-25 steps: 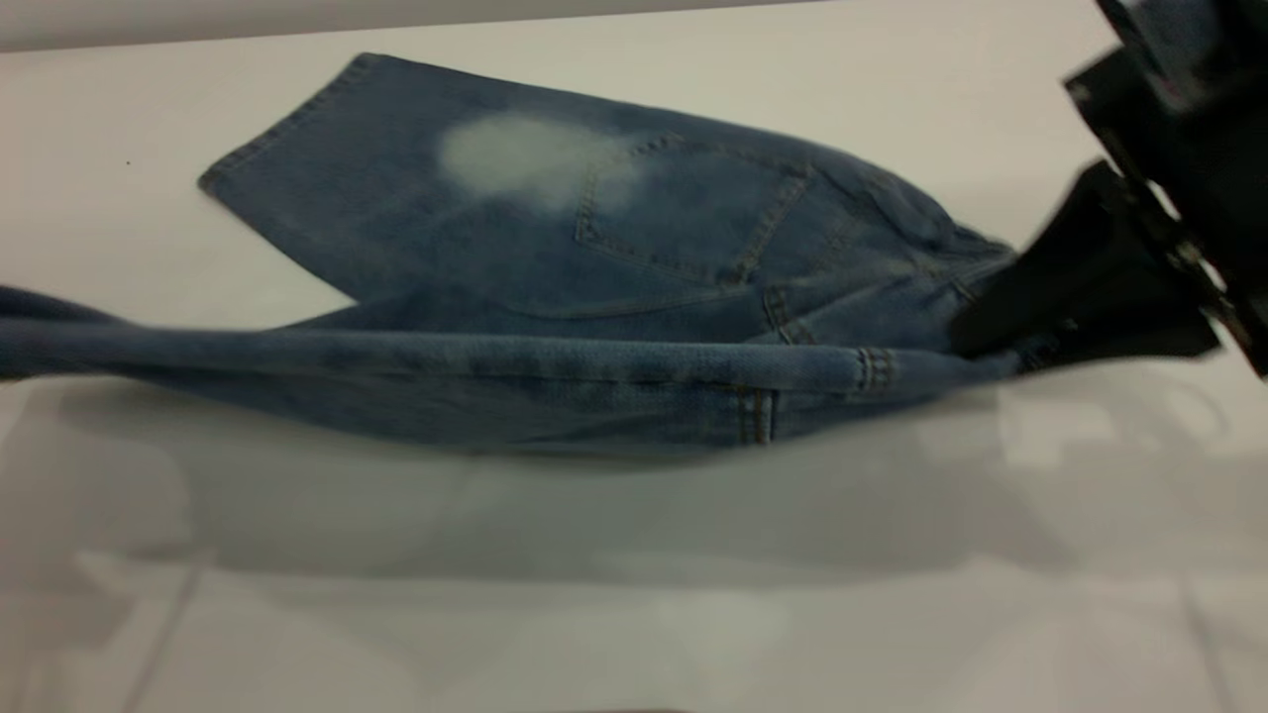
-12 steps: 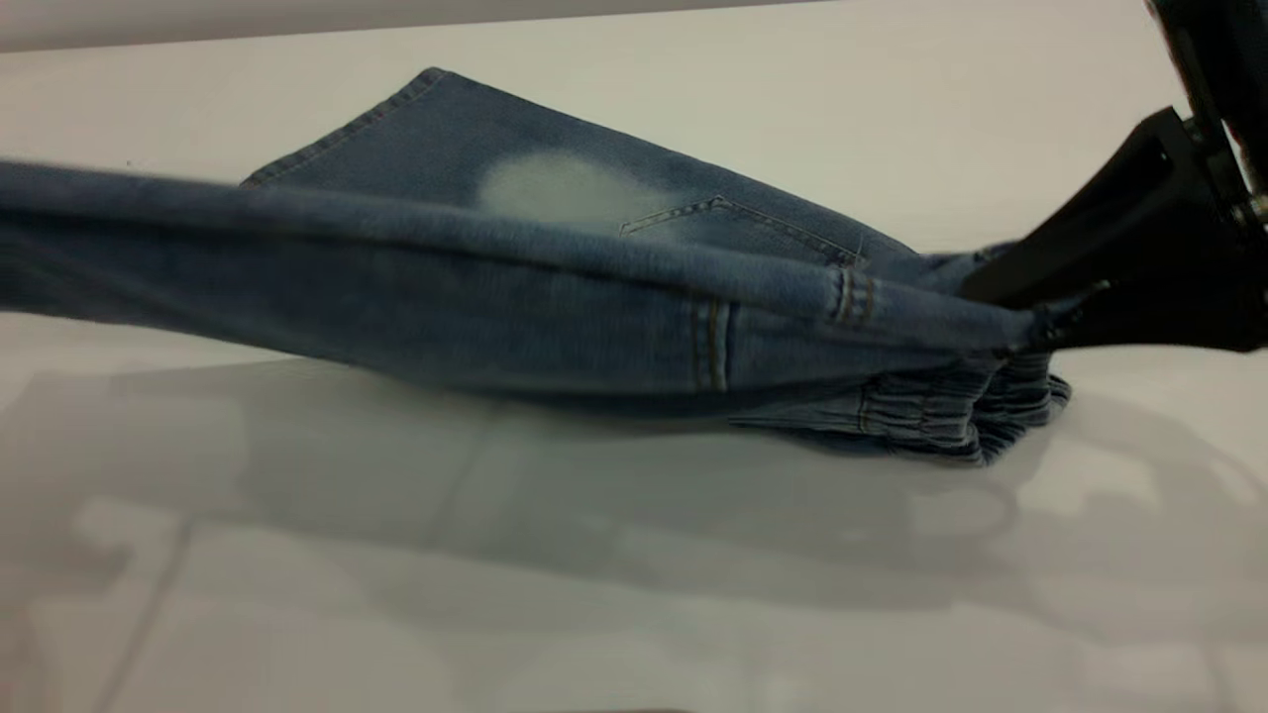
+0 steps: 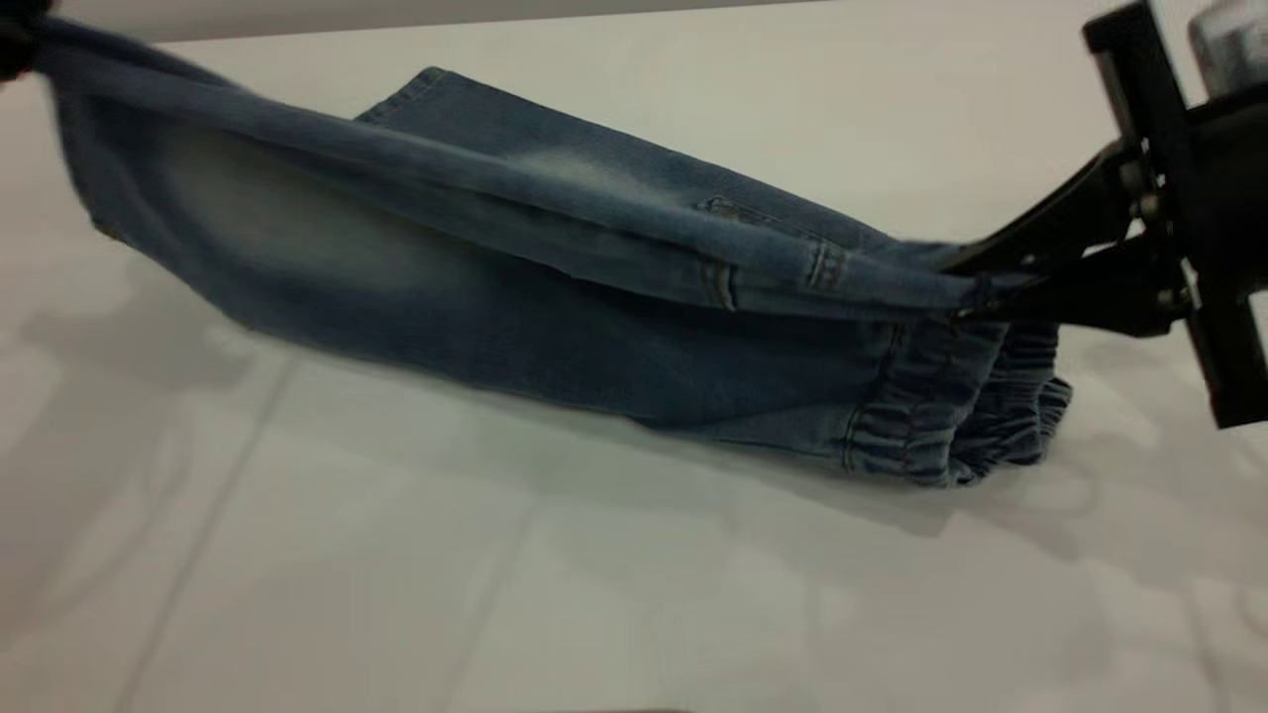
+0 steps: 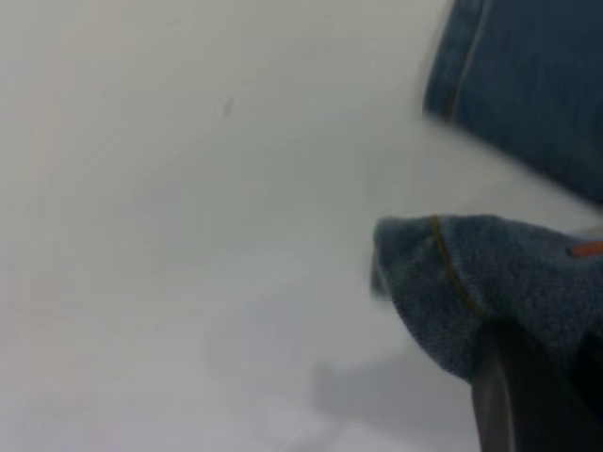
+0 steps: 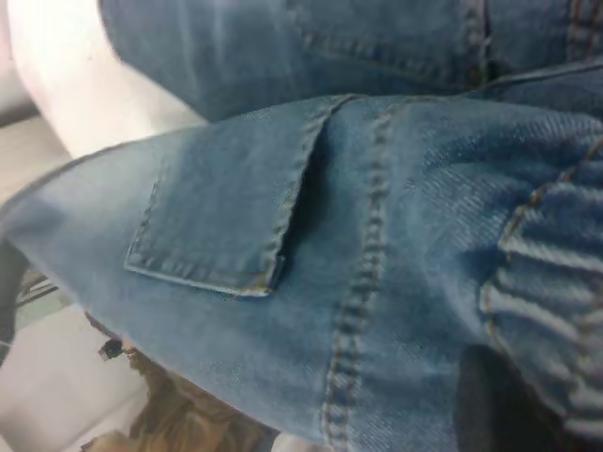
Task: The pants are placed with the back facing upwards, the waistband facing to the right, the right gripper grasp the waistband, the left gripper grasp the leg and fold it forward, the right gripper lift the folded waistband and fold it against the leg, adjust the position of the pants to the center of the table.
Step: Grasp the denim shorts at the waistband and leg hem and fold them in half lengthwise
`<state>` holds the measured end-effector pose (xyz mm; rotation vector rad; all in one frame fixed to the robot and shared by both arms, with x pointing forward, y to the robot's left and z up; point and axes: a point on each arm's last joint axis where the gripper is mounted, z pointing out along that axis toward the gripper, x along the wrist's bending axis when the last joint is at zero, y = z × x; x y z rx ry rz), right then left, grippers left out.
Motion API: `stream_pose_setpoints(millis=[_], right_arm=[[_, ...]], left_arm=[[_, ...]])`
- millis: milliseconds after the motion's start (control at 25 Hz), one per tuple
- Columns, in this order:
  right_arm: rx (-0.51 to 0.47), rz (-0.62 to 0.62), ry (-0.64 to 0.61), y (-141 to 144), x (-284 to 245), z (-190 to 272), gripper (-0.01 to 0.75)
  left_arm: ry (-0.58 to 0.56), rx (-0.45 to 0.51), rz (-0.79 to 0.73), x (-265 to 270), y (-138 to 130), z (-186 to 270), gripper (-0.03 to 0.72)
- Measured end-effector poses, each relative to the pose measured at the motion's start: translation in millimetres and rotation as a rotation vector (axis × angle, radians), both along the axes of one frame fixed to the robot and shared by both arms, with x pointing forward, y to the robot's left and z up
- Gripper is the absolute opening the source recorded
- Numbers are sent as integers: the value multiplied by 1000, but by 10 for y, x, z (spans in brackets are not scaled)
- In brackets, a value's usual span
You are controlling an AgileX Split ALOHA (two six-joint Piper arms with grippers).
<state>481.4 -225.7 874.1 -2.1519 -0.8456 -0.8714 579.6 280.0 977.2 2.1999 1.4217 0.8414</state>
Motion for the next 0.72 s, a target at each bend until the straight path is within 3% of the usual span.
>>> stream_pose_setpoints(millis=[200, 720], right_arm=[[0, -3, 9, 3, 163, -111, 43], [-35, -77, 16, -34, 410, -103, 57]], left_arm=[[-1, -1, -71, 394, -280, -203, 39], [12, -16, -63, 1039, -391, -652, 46]])
